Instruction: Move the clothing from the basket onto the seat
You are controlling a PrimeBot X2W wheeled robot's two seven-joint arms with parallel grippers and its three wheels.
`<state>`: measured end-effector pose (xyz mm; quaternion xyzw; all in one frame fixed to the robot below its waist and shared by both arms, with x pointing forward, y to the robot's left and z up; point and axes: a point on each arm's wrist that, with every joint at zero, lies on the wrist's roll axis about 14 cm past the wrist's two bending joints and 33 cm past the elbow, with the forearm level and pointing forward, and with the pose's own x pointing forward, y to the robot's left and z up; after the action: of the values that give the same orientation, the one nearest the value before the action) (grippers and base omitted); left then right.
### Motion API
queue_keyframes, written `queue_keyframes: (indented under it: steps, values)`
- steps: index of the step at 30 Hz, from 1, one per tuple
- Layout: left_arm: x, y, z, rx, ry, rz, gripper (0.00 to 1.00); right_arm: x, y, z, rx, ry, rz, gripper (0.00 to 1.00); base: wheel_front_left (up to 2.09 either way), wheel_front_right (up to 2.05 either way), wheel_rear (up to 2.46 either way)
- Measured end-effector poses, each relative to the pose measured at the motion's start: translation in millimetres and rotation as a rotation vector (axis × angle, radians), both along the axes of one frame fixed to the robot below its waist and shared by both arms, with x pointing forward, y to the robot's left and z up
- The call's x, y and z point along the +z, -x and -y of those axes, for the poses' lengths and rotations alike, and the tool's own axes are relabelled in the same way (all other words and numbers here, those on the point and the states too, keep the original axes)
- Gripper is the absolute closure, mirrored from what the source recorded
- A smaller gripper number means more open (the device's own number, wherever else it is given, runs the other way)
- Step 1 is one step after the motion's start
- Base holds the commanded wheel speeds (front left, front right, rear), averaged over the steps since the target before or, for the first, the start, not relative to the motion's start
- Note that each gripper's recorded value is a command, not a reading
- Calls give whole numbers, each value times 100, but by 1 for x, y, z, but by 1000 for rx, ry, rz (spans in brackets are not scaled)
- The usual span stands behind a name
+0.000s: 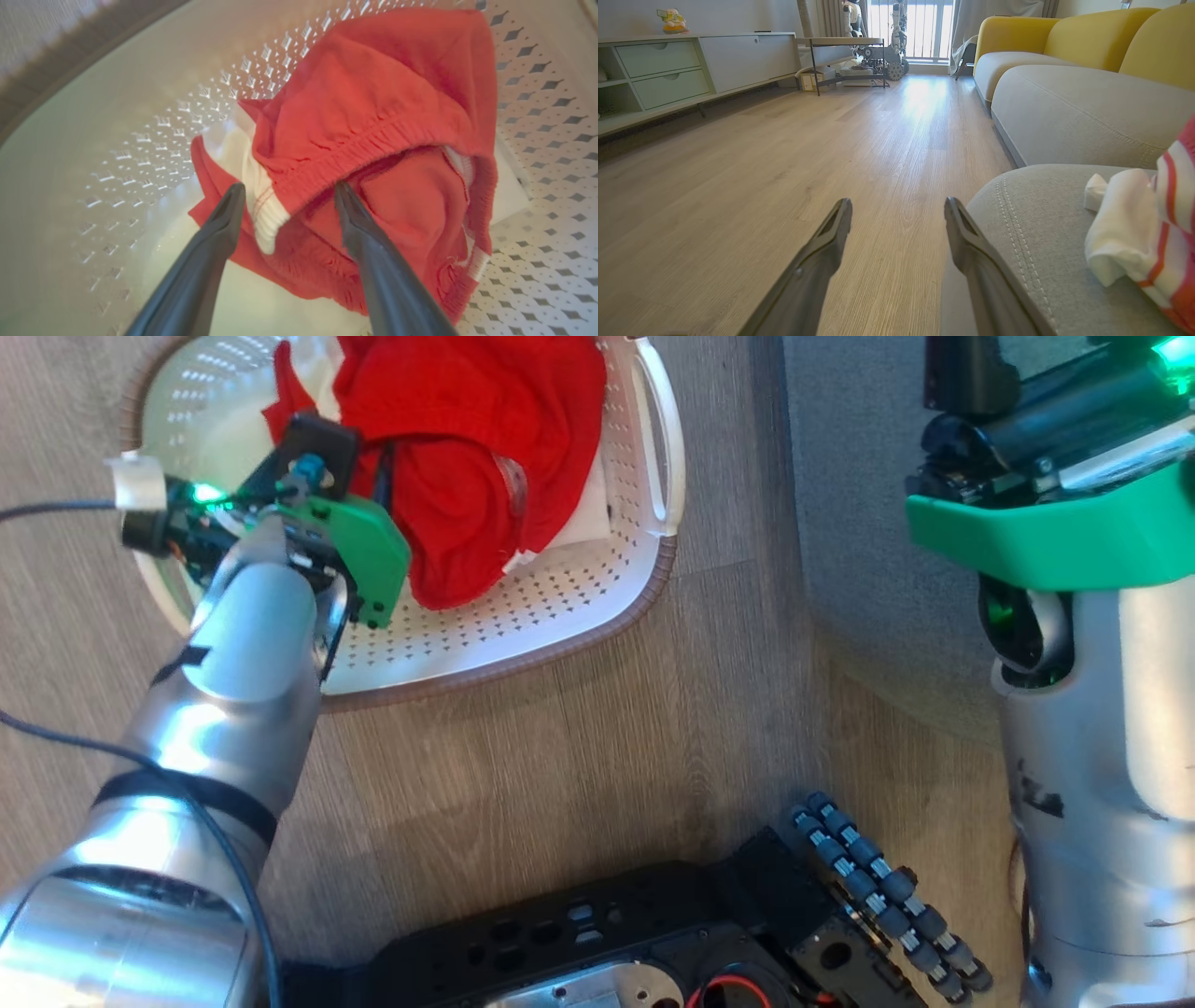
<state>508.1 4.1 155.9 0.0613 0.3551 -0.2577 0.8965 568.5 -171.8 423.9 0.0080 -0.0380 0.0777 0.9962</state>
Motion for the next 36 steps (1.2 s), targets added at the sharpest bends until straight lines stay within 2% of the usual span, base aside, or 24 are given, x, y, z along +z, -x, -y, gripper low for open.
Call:
queue_keyframes:
  steps: [5, 6, 7, 8, 9, 21, 27, 36]
  values:
    - [-13, 1, -3, -2, -22, -24, 2, -5, -2, -2, 11, 1, -4, 0, 0, 0, 0]
    - [-16, 4, -4, -3, -27, -34, 39, -5, -3, -3, 12, 2, 0, 0, 0, 0, 0]
    - [-19, 6, -4, -4, -29, -40, 60, -4, -3, -3, 12, 2, 4, 0, 0, 0, 0]
    - [-20, 7, -4, -5, -30, -44, 89, -4, -3, -3, 13, 2, 5, 0, 0, 0, 0]
    - [-20, 6, -5, -5, -32, -44, 100, -5, -4, -3, 14, 1, 5, 0, 0, 0, 0]
    - [23, -18, 5, -20, 14, 75, 100, 17, -5, -10, 25, -21, 49, 0, 0, 0, 0]
    - [47, -11, 10, -34, 45, 111, 100, 32, -3, -11, 22, -28, 67, 0, 0, 0, 0]
    - [122, -7, 15, -26, 128, 241, 100, 45, 19, -10, 3, -46, 31, 0, 0, 0, 0]
